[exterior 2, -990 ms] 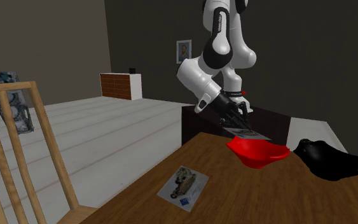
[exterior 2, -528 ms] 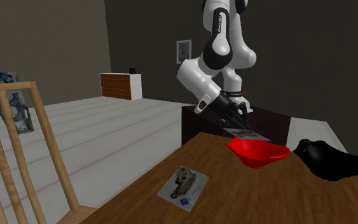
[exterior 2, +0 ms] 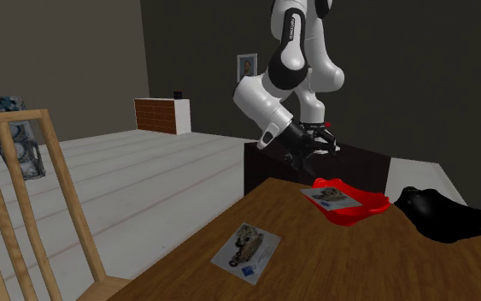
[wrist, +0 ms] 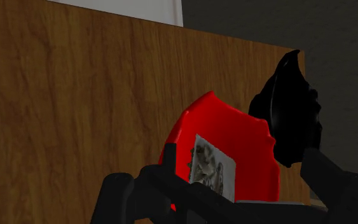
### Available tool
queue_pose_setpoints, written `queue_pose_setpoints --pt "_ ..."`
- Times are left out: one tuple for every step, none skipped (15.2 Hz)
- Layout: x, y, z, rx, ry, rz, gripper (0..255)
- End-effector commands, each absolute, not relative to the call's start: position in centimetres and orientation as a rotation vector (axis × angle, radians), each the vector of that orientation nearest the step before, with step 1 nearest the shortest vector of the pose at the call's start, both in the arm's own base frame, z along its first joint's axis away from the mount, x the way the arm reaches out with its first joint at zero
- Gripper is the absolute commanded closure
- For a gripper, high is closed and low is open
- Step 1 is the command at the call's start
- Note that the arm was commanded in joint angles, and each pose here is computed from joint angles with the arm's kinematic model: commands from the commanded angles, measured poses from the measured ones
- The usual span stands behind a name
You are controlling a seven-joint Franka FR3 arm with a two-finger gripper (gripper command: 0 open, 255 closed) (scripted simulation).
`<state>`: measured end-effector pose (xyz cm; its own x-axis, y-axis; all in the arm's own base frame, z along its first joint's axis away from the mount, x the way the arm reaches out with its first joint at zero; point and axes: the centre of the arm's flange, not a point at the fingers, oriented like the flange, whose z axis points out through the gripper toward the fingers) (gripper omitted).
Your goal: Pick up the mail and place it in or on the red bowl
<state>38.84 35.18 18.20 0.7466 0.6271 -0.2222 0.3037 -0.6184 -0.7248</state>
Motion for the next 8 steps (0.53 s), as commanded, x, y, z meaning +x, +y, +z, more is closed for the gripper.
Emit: queue_pose_setpoints --pt "40.15 33.95 19.8 -2.255 -0.696 0.609 0" --pt "40.76 33.45 20.48 -2.255 -0.696 0.609 0" --pt "40.76 33.45 20.48 -2.255 -0.696 0.609 0" --pt "40.76 33.45 20.48 -2.255 -0.696 0.609 0" --pt "40.76 33.45 20.48 -2.255 -0.696 0.609 0" --pt "40.76 33.45 20.48 -2.255 -0.696 0.609 0" --pt "40.76 33.45 20.48 -2.255 -0.696 0.609 0" --pt "40.76 33.45 20.48 -2.255 -0.696 0.609 0"
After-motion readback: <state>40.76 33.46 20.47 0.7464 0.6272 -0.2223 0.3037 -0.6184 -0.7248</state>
